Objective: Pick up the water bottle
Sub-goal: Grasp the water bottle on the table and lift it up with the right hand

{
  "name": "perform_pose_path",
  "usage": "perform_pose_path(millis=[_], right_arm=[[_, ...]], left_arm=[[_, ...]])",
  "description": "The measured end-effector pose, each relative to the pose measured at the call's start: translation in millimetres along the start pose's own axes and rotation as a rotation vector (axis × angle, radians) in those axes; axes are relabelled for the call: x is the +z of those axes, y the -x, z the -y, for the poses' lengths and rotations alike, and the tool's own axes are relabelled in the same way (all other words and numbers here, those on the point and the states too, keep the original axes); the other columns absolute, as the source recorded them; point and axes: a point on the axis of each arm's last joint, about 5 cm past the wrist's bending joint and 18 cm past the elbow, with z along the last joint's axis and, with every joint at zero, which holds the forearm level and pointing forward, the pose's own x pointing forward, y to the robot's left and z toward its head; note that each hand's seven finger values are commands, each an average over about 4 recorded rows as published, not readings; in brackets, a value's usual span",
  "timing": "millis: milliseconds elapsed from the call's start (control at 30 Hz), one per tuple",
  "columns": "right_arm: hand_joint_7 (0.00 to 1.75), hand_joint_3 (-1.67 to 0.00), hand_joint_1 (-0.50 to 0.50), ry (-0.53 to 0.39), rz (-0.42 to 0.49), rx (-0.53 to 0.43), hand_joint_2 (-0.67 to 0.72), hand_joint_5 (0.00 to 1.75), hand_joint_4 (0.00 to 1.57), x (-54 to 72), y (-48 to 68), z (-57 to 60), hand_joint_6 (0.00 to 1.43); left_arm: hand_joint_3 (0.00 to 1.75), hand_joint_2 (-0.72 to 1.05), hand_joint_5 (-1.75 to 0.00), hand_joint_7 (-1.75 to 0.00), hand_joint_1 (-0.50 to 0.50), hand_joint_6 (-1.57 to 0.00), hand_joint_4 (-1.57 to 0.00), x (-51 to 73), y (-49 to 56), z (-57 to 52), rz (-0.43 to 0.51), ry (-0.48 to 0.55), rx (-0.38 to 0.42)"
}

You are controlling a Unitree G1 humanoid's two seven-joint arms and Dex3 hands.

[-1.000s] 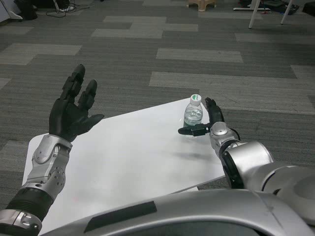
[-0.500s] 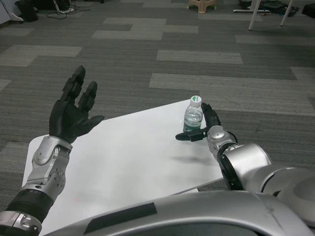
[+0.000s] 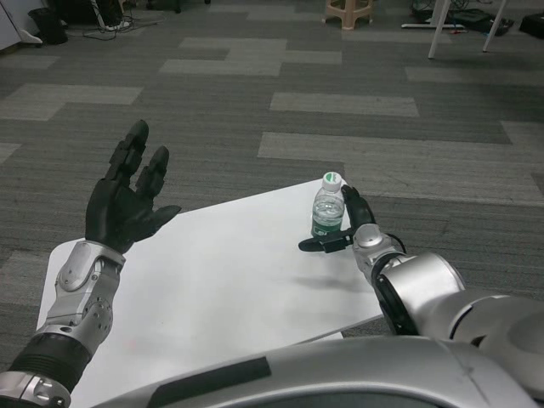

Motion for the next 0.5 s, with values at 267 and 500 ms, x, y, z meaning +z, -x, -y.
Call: perform_pose_path(millis=[267, 500], right_arm=[[0.00, -0.16, -0.38, 0.001, -0.011, -0.060, -0.03, 0.00, 0.00, 2.4, -0.5, -4.5, 0.00], [0.00, -0.16, -0.38, -0.015, -0.032, -0.119, 0.00, 0.00, 0.00, 0.2, 1.4, -10.5, 0.00]], left_arm=[[0.09, 0.60, 0.00, 0.00, -0.30, 0.00, 0.00, 0.0, -0.1, 0.2, 0.000, 0.000, -0.001], [0.09, 0.60, 0.00, 0.00, -0.30, 0.00, 0.00, 0.1, -0.2, 0.3, 0.001, 0.000, -0.002]])
